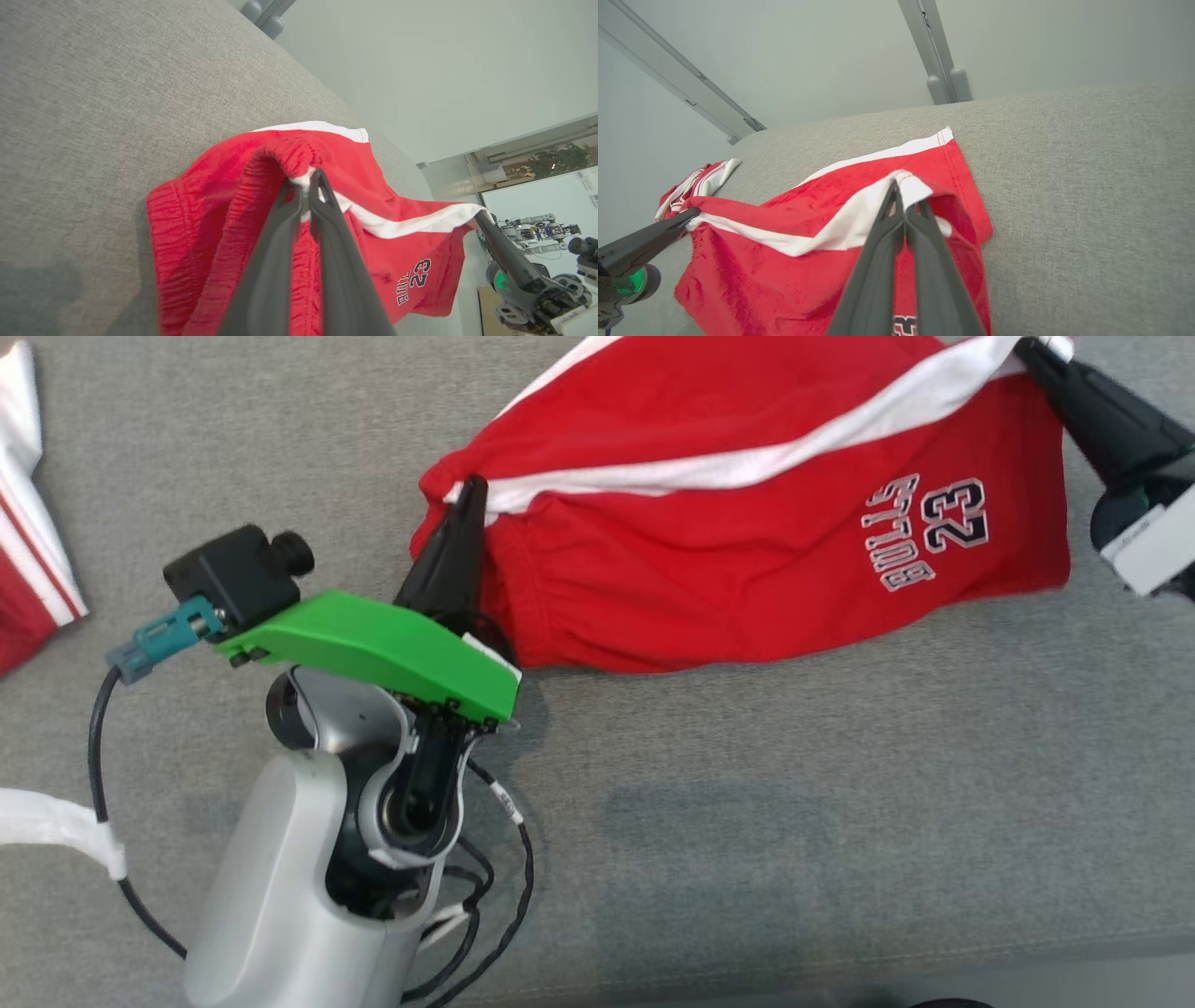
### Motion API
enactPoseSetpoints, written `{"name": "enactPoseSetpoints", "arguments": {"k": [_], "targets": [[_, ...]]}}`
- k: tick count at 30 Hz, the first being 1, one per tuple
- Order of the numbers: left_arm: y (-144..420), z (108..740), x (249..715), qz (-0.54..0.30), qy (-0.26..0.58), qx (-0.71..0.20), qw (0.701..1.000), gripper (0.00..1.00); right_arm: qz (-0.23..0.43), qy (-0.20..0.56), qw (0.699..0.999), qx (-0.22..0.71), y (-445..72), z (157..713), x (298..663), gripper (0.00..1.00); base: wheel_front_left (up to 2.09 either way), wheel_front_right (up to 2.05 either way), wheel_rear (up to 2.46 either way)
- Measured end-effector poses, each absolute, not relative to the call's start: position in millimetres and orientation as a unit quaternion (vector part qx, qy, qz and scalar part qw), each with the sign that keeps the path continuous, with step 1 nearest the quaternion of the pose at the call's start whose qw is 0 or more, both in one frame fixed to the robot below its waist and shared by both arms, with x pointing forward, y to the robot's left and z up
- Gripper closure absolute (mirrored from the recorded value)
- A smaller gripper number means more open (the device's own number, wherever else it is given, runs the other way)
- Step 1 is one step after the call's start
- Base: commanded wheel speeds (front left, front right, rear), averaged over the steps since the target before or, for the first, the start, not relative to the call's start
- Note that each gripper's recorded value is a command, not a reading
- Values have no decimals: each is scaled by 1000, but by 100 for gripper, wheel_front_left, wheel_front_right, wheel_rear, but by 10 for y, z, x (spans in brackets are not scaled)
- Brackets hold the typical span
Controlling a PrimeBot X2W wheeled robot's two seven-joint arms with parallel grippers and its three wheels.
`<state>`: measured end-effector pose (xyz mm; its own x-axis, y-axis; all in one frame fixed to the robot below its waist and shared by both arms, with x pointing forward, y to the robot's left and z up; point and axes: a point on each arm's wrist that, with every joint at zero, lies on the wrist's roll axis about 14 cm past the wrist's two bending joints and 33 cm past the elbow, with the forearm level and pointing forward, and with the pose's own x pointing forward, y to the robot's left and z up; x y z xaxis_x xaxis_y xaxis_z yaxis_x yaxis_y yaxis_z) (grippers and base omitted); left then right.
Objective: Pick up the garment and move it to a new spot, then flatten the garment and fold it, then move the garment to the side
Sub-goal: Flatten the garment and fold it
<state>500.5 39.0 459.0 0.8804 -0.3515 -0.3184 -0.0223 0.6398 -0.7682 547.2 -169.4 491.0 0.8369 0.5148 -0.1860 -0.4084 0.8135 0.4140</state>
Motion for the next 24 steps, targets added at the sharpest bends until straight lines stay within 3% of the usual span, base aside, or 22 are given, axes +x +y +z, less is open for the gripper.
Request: {"name": "enactPoseSetpoints", "arguments": {"k": [12, 24], "targets": [[742, 4236, 5380, 1, 209, -420, 883, 100, 240, 180, 945, 127, -1512, 4413, 6303, 100, 0, 0, 0], [744, 4085, 5500, 23, 205, -418, 885, 100, 263, 172, 945, 93, -1247, 4245, 6589, 100, 0, 0, 0]]}}
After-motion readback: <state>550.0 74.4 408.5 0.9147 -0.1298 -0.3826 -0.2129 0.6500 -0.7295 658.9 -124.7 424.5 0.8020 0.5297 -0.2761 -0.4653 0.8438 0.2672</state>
